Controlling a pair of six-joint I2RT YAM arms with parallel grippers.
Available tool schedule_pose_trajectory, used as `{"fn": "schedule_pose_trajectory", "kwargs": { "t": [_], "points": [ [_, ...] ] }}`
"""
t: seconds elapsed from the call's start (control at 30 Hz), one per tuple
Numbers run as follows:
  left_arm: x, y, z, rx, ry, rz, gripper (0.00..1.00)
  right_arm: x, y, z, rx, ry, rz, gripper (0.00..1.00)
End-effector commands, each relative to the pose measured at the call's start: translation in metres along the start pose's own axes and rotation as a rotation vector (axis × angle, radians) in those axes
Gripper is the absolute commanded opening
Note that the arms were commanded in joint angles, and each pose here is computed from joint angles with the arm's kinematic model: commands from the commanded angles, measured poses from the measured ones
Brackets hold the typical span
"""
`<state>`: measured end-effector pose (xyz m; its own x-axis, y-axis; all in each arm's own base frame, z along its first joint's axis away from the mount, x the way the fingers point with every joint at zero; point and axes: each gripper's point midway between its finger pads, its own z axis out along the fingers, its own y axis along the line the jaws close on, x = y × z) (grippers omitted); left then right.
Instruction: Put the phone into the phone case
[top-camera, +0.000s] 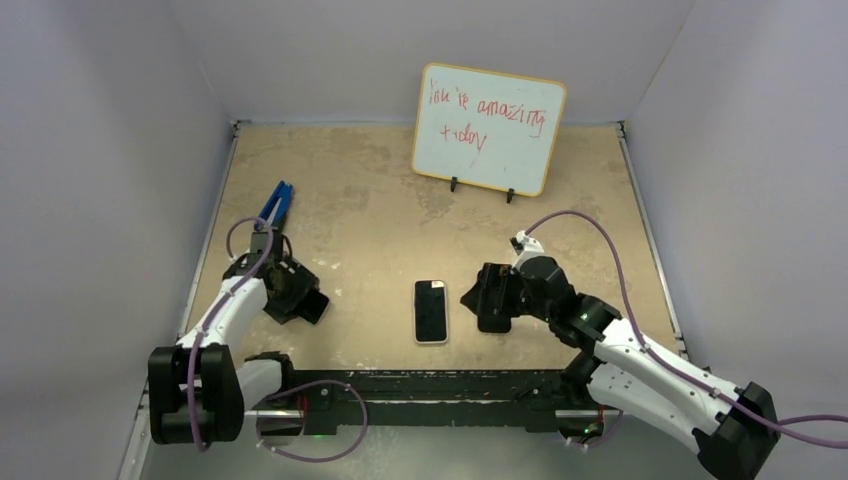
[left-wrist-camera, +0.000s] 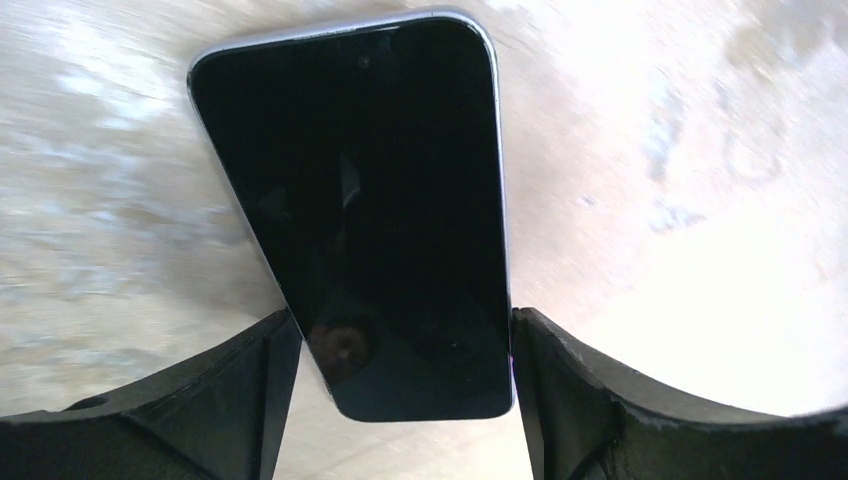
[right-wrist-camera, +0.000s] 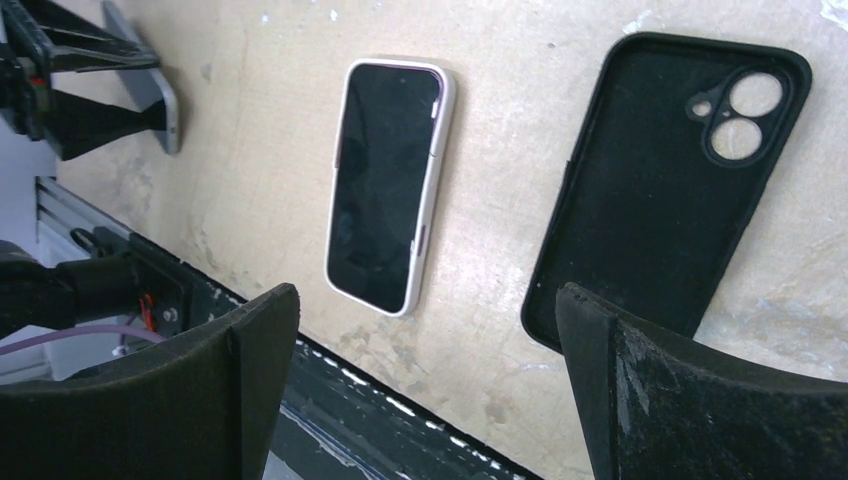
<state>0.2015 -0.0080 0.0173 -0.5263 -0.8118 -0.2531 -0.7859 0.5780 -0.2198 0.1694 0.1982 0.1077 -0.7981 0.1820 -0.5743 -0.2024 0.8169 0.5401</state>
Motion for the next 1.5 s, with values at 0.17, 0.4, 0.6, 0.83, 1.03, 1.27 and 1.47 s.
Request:
{"fn": "schedule_pose_trajectory", "kwargs": {
  "t": [0.17, 0.4, 0.6, 0.83, 1.03, 1.27, 1.47],
  "points": [
    [0.049, -0.077, -0.022, 0.339, 0.168, 0.116, 0.57, -0.021, 0.058, 0.003, -0.24, -0.026, 0.036, 0.93],
    [0.078, -0.095, -0.034, 0.473, 0.242, 0.219, 0.56, -0.02, 0.1, 0.023, -0.365, 0.004, 0.024, 0.83],
    [0.098, -0.103, -0.048, 0.569, 0.34, 0.263, 0.55, -0.005, 0.131, 0.049, -0.356, 0.071, 0.043, 0.68],
    [0.109, -0.105, -0.062, 0.652, 0.387, 0.279, 0.55, 0.018, 0.17, 0.084, -0.4, 0.124, 0.022, 0.63],
    [0.116, -0.099, -0.062, 0.668, 0.414, 0.283, 0.54, 0.029, 0.181, 0.113, -0.375, 0.174, 0.014, 0.65],
    [0.12, -0.1, -0.065, 0.686, 0.445, 0.275, 0.54, 0.041, 0.184, 0.138, -0.361, 0.216, 0.013, 0.56],
    [0.122, -0.102, -0.069, 0.705, 0.458, 0.282, 0.54, 0.044, 0.185, 0.147, -0.354, 0.23, -0.003, 0.36]
  ]
}}
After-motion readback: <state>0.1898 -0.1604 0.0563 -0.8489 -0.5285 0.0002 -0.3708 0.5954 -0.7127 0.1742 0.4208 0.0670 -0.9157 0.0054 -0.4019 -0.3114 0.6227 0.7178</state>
